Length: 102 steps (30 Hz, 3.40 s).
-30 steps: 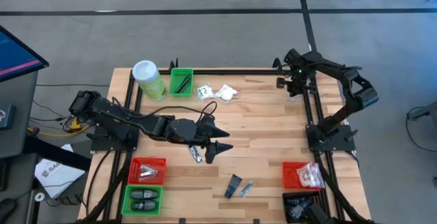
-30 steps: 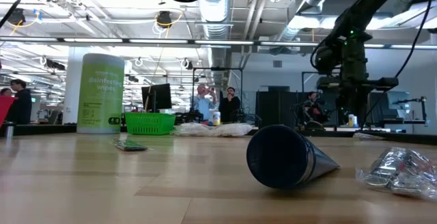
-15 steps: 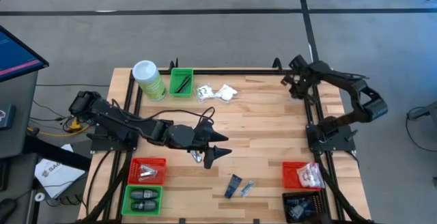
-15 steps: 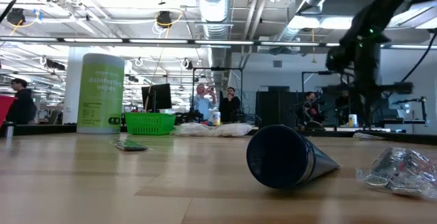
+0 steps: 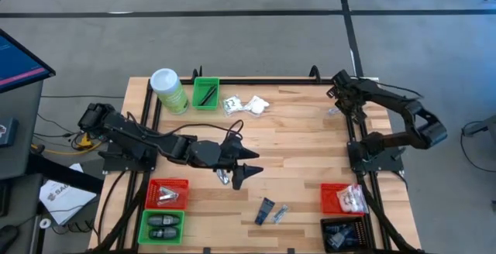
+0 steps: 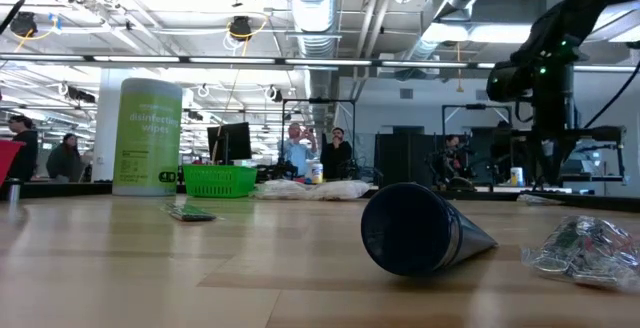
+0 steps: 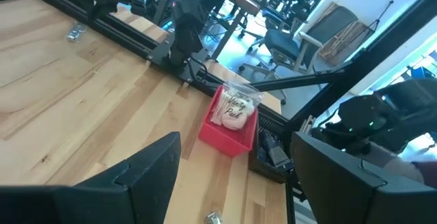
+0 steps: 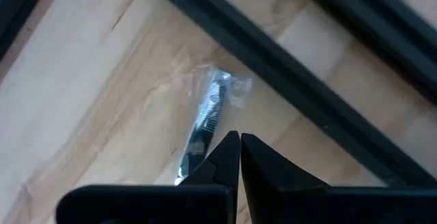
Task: Pick & Place Travel size toiletries
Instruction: Put the nail cutter into the left red bin
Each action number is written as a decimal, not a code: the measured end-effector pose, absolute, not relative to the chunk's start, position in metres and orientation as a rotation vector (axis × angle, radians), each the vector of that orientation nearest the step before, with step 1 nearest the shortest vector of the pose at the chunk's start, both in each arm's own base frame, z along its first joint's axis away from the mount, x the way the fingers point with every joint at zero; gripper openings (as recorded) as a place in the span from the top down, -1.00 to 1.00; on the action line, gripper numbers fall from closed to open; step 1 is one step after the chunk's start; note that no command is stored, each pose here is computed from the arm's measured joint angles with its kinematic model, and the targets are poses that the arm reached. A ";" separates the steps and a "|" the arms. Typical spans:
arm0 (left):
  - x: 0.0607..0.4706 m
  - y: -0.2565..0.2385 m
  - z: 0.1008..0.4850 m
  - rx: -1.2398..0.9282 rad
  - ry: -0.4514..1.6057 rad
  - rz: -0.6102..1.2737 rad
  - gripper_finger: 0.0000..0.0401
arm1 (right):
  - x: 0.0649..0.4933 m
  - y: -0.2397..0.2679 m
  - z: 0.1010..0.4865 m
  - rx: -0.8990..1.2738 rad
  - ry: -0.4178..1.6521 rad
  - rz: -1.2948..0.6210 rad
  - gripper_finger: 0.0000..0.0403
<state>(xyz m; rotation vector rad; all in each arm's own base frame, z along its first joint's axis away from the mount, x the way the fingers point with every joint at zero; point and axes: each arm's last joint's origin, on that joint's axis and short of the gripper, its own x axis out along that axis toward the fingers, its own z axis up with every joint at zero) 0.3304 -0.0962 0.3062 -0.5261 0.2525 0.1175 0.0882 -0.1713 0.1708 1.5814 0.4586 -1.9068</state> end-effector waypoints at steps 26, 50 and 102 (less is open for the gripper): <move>0.331 -0.096 0.306 -0.561 0.248 0.129 -0.36 | 0.119 -0.194 0.128 1.562 0.661 -1.669 0.96; 0.332 -0.092 0.306 -0.542 0.245 0.141 -0.36 | 0.176 -0.141 0.127 1.156 1.149 -0.915 0.96; 0.332 -0.091 0.306 -0.561 0.244 0.137 -0.36 | 0.233 -0.082 0.136 0.843 1.265 -0.608 -0.42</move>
